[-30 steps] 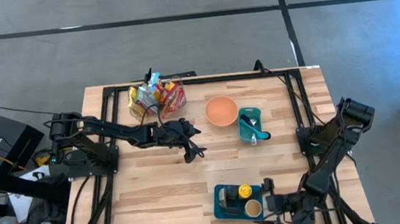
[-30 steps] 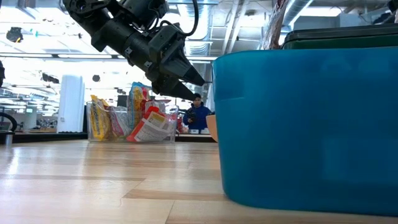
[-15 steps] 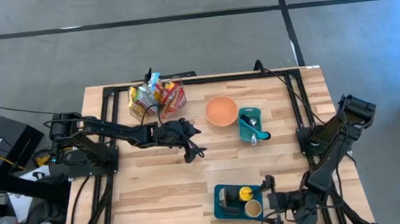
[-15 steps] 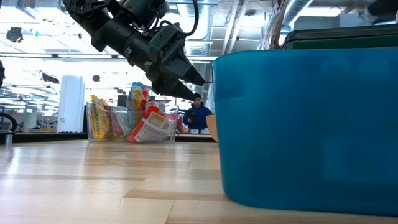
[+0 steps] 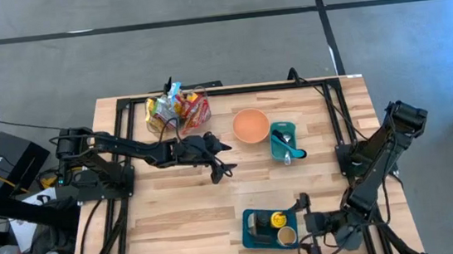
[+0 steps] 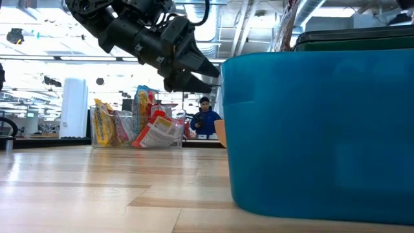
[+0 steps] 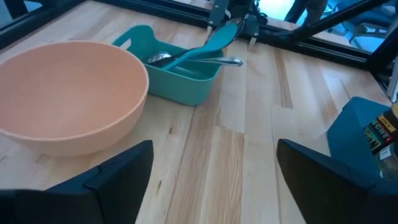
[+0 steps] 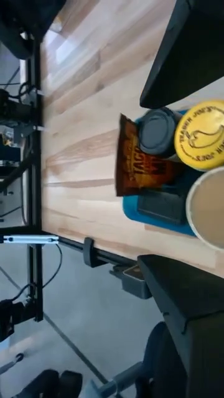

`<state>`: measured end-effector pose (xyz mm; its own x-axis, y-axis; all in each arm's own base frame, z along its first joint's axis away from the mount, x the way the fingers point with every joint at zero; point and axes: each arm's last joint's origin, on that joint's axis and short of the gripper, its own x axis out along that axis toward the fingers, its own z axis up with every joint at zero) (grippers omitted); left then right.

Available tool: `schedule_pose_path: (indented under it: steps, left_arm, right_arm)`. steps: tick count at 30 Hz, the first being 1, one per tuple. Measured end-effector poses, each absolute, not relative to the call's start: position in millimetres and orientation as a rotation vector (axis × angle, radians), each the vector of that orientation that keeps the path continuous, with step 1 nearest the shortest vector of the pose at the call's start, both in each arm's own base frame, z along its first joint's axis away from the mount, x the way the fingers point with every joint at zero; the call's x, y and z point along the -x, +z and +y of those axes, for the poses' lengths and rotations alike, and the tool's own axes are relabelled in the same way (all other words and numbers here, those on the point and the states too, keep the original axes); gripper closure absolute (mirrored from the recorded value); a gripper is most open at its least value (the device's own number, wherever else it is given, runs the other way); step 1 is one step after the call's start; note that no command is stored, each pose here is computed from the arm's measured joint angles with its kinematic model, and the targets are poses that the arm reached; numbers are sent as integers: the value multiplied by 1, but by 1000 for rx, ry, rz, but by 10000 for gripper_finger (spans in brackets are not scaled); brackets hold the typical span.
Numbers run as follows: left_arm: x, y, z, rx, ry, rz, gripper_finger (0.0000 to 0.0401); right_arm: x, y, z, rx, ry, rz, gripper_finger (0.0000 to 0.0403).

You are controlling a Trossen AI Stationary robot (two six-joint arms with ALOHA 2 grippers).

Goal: Pick & Place Food Item
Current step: Return to Home Position

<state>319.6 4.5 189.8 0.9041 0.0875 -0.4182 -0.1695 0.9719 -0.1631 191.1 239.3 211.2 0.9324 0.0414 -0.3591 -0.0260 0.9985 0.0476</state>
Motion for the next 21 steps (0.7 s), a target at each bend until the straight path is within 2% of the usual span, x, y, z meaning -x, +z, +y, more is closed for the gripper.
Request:
schedule_pose_path:
  steps: [8,16,21]
  left_arm:
    - [-319,196,5,200,131,395,111]
    - [-306,226,6,205,128,308,151]
    - [-295,244,6,206,123,267,181]
  right_arm:
    - [-204,216,229,-75,-12,344,7]
    - [-221,217,213,-80,-80,334,12]
    - [-235,219,198,-23,-129,323,31]
